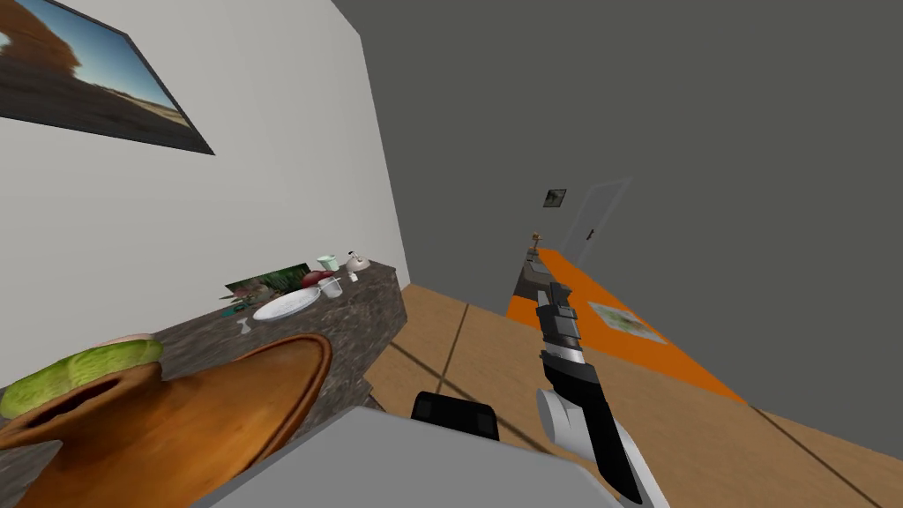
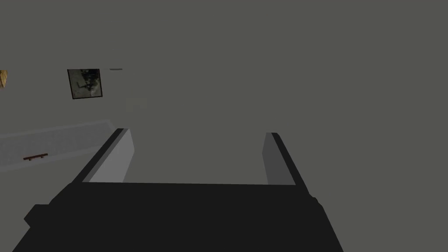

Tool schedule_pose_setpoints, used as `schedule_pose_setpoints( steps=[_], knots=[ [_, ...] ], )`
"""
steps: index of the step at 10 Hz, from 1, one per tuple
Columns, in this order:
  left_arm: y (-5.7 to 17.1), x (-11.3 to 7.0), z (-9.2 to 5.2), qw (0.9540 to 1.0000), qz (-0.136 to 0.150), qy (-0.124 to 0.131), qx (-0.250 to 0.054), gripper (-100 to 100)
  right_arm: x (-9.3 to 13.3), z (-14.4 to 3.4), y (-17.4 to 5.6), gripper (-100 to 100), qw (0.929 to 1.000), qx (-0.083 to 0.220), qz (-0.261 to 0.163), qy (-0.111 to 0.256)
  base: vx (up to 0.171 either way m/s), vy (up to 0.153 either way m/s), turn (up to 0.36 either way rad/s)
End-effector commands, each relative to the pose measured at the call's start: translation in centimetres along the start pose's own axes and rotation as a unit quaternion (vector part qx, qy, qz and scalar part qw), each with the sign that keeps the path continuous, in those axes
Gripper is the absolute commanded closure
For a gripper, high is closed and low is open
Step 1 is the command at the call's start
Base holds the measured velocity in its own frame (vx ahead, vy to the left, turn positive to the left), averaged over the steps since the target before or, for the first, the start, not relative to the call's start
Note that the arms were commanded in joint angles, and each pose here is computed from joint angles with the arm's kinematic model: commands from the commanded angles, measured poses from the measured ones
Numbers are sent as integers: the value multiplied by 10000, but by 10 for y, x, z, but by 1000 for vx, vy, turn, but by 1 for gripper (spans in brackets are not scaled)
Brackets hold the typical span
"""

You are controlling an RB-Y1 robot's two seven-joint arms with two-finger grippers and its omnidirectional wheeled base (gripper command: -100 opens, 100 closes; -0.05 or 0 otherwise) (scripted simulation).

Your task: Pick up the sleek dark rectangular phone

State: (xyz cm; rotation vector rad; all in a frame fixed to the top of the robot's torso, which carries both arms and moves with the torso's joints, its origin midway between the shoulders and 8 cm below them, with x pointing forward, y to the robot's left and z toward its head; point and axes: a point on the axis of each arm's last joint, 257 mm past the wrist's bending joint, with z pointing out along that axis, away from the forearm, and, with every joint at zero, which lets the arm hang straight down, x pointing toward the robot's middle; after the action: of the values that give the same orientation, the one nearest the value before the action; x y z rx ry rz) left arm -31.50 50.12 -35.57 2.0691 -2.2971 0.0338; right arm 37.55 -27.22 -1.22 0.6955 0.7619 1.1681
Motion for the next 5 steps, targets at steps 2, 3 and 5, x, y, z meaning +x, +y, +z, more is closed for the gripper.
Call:
schedule_pose_setpoints(
  steps=[2,3,5],
  knots=[
    [-9,-30,1,9996,276,-57,-33,-100,0,0,0,0,10000,-1,1,0,60,-41,181],
    [-10,-33,2,9995,291,-83,-21,-100,0,0,0,0,10000,-1,0,0,33,-33,95],
    [-18,-52,1,9989,461,-120,-33,-100,0,0,0,0,10000,-1,0,0,43,-28,155]
  ],
)
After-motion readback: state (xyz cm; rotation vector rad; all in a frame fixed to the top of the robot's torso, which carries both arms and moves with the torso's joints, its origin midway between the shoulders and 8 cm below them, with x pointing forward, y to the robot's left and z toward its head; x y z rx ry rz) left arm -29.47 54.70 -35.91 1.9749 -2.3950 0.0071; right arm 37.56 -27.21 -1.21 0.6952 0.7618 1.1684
